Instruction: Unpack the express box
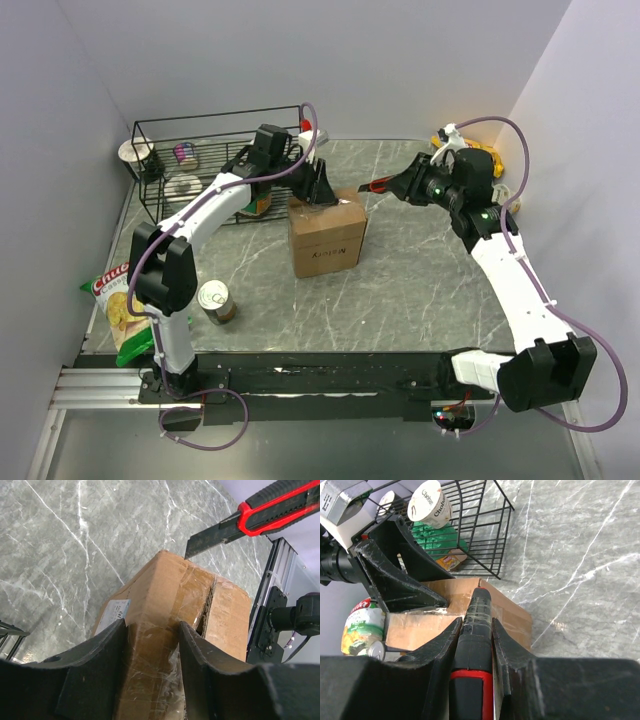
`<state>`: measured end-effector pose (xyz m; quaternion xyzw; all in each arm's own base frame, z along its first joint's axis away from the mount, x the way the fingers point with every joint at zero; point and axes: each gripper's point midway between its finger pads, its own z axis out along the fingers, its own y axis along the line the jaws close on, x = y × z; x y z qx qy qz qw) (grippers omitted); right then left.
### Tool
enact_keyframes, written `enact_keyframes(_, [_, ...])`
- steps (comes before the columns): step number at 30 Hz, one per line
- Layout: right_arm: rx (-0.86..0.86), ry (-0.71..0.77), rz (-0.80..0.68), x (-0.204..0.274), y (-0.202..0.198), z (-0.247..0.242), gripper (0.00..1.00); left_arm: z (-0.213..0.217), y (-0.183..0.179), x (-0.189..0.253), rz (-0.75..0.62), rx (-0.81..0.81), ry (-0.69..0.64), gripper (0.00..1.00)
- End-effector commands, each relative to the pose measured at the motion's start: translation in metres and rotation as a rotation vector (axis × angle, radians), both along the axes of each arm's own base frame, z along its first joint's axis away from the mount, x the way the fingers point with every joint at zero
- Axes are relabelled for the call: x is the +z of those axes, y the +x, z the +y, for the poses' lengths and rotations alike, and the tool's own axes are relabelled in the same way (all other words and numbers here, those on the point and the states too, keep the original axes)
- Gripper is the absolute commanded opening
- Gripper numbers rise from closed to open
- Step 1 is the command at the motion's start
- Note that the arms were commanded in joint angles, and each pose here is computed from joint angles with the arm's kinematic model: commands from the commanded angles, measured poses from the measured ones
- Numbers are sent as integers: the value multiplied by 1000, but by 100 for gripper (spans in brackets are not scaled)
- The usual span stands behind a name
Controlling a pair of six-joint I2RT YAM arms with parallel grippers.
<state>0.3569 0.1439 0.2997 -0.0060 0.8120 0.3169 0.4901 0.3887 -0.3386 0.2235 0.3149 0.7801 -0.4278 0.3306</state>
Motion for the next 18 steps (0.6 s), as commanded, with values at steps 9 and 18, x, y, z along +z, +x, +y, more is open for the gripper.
enact_keyframes(9, [56,-31,54,0,-32,3,0,14,11,-34,31,109,118,42])
enact_keyframes(18, [73,-52,83,-6,-42,2,0,20,16,-42,50,135,137,35])
